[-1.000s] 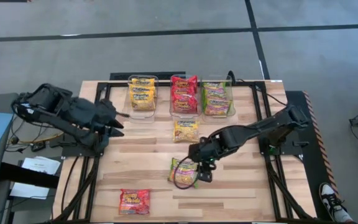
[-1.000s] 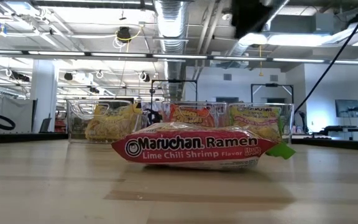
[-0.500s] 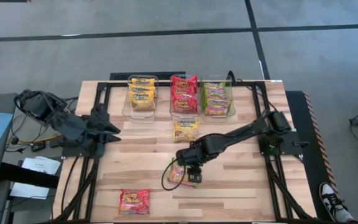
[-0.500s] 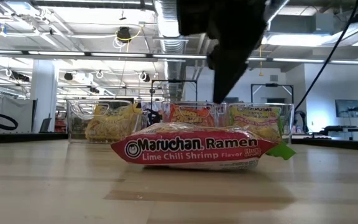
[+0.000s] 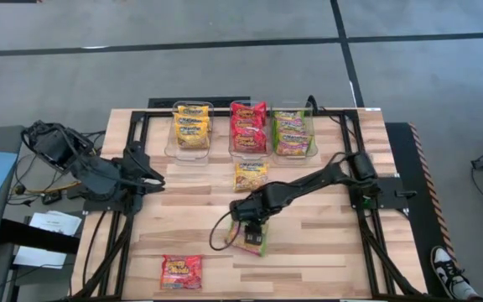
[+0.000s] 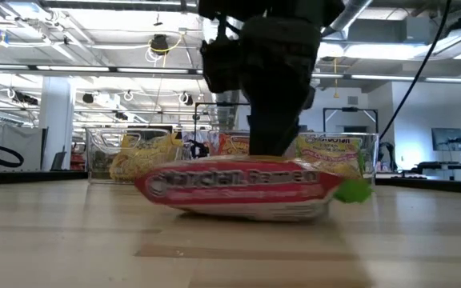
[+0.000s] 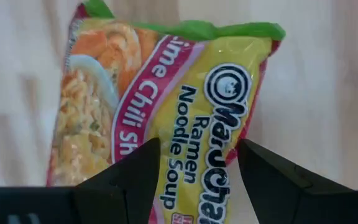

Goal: Sort Maruchan noodles
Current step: Put the green noodle pack into the right transparent bin

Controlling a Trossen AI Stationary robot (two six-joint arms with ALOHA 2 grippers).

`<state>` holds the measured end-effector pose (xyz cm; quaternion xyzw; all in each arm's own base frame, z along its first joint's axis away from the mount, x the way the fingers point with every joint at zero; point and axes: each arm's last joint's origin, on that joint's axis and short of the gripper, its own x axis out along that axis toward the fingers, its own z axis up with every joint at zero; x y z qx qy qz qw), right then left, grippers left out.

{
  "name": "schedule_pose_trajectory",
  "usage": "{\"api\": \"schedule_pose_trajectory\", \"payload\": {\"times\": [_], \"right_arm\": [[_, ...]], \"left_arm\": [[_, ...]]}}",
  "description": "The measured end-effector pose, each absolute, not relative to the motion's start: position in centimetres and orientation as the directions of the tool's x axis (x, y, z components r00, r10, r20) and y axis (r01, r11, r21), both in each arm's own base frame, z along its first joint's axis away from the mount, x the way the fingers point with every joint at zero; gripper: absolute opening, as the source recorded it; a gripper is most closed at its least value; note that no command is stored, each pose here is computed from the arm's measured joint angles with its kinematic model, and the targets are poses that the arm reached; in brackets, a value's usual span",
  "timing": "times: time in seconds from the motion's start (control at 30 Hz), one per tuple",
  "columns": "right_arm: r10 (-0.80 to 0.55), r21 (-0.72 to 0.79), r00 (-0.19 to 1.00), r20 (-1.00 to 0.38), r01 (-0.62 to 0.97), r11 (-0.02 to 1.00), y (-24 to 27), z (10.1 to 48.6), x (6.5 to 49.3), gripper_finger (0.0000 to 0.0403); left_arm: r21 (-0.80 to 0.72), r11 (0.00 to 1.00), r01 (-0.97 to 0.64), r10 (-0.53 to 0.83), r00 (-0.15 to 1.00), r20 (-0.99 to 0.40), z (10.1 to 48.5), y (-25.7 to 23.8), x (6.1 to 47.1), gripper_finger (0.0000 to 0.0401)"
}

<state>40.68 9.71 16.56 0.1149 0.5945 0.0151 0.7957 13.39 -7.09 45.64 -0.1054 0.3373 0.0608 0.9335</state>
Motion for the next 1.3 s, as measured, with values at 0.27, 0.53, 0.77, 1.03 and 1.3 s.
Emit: {"api": "schedule_pose_trajectory", "payload": {"times": [0.27,0.53,0.77,1.03,1.3], "right_arm": [[0.217,0.254,0.234,-0.948,0.141,0.957,9.9,15.6,40.6,0.0221],[0.26,0.298,0.223,-0.939,0.158,0.941,10.0,15.6,40.6,0.0088],[0.264,0.303,0.209,-0.942,0.18,0.936,10.0,15.9,40.6,0.0012],[0.176,0.203,0.144,-0.974,0.201,0.958,9.9,18.4,40.7,0.0005],[0.011,0.026,0.086,-0.996,0.169,0.985,9.8,22.4,40.2,0.0003]], "left_arm": [[-0.134,0.971,-0.196,0.063,0.756,-0.652,45.5,-7.0,13.3,0.0137],[-0.128,0.973,-0.194,0.065,0.756,-0.651,45.5,-6.9,13.3,0.0137],[-0.115,0.975,-0.188,0.068,0.752,-0.655,45.5,-6.9,13.2,0.0137],[-0.099,0.974,-0.201,0.082,0.73,-0.678,45.2,-6.8,13.0,0.0137],[-0.088,0.978,-0.19,0.081,0.73,-0.678,45.2,-6.8,13.0,0.0137]]}}
